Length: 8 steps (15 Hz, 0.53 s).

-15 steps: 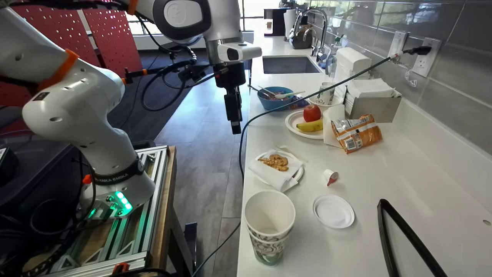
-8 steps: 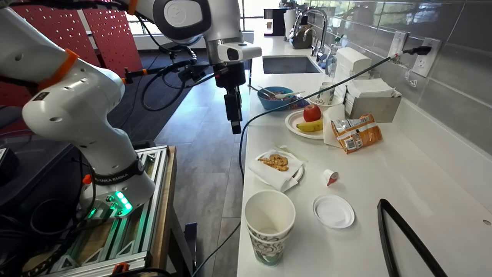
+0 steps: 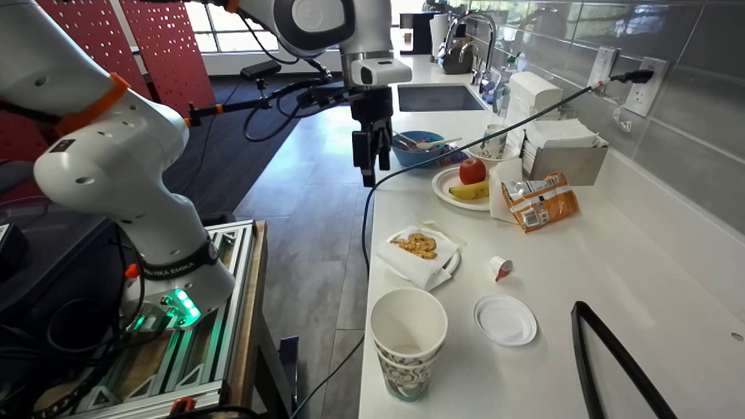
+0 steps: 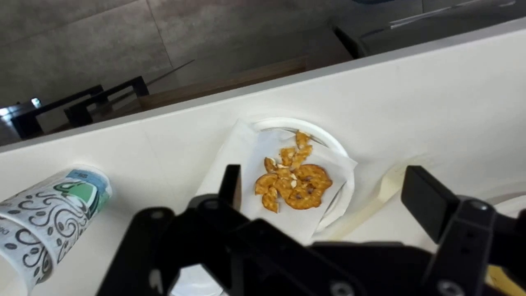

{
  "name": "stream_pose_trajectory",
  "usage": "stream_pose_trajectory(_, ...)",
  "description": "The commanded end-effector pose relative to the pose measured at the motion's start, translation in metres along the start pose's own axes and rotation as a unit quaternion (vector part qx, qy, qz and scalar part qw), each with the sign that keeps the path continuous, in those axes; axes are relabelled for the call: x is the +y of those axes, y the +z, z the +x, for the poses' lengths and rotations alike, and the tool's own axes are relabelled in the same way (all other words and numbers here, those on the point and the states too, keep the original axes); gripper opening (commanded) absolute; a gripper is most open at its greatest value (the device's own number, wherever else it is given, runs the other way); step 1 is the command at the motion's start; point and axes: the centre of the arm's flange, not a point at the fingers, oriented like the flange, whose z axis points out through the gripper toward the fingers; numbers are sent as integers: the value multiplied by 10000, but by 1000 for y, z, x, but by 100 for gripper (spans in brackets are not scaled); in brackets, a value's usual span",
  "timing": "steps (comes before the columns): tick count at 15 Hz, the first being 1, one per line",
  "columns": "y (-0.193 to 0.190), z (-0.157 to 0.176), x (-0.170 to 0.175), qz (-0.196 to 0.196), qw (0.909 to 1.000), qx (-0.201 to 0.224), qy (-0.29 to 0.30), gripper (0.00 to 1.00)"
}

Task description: Pick up the folk and put it in the cup

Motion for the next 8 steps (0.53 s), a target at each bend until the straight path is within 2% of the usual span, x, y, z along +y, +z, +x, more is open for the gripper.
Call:
stream_pose_trajectory(1,1,25,-35,263,9951,-457,835,100)
stream_pose_trajectory(5,11,47,-34,766,9802,-675,1696,100)
stream_pose_trajectory(8,26,67,-23,1073,9629,-723,2369,100)
